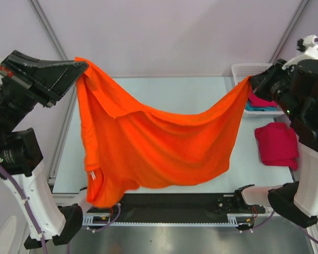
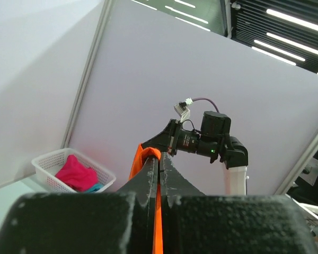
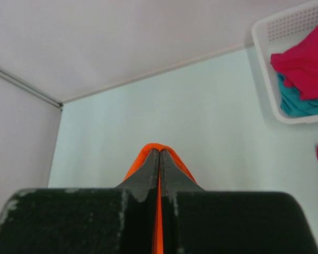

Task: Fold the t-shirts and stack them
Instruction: Flatten out the tshirt

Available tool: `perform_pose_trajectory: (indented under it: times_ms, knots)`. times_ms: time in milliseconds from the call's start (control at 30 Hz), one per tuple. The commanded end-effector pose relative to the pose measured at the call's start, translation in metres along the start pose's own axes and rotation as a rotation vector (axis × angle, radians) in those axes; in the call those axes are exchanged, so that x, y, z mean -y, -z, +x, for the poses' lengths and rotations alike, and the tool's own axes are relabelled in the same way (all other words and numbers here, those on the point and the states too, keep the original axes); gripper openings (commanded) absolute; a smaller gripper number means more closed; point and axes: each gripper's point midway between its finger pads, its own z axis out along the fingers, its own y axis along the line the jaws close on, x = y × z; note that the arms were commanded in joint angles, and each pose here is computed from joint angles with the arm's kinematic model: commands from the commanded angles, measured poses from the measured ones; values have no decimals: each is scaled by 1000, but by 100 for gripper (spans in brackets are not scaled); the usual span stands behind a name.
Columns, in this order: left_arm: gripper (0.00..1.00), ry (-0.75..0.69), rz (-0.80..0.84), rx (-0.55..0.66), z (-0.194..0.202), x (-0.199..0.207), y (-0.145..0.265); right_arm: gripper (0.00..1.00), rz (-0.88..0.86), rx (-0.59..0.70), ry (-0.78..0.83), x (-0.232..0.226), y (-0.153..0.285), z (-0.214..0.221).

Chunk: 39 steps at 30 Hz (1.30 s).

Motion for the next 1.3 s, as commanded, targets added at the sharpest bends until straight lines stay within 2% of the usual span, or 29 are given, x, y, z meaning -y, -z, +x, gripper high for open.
perform_pose_trajectory:
  times_ms: [0,33,67,100,133,167,200,233,267,300,333,367,433,533,567,633,733,833,933,1033,1100,1167,1200,1267]
  knots:
    - [0,226,-224,-15,8,-144,-23,0,128,-138,78,16,-85,40]
    - [0,248,-255,-21,12,-171,-26,0,125,-124,72,15,-104,37]
    - [0,309,-305,-39,18,-227,-35,0,137,-133,67,19,-121,38]
    - [0,329,-319,-46,21,-253,-40,0,160,-167,48,29,-158,43]
    - [0,338,-324,-49,16,-276,-49,0,164,-167,34,33,-177,41]
    - [0,418,-374,-82,32,-341,-55,0,173,-186,24,37,-198,44]
    - [0,445,-381,-97,35,-364,-60,0,220,-228,15,54,-237,57]
    - [0,413,-344,-80,15,-361,-73,0,202,-177,6,49,-244,37]
    - [0,494,-387,-96,36,-424,-75,0,193,-151,-4,49,-252,28]
    - [0,503,-366,-91,34,-436,-81,0,205,-127,-27,58,-263,20]
    - [0,522,-314,-47,13,-427,-89,0,201,-107,-44,63,-279,17]
    - [0,525,-265,-24,18,-456,-91,0,202,-98,-72,71,-286,15]
    - [0,603,-240,21,12,-469,-85,0,166,-71,-130,83,-292,5]
    - [0,542,-276,29,4,-475,-72,0,173,-25,-114,96,-284,-15]
    - [0,500,-267,33,-7,-455,-72,0,163,18,-105,91,-274,-32]
    - [0,422,-269,39,-21,-440,-65,0,156,50,-92,88,-262,-44]
    - [0,300,-223,45,-49,-383,-63,0,135,138,-78,73,-222,-71]
    - [0,195,-198,51,-62,-345,-62,0,146,192,-51,65,-202,-83]
    - [0,176,-204,13,-52,-337,-58,0,155,173,-25,65,-198,-77]
    - [0,264,-258,-55,-11,-368,-46,0,133,-32,-16,67,-229,-16]
    - [0,353,-310,-95,27,-392,-30,0,173,-240,11,79,-250,53]
    - [0,388,-327,-114,51,-402,-18,0,137,-362,49,65,-254,102]
    - [0,452,-365,-126,76,-413,-3,0,158,-461,76,74,-253,144]
    - [0,478,-372,-142,98,-416,9,0,143,-512,93,71,-250,178]
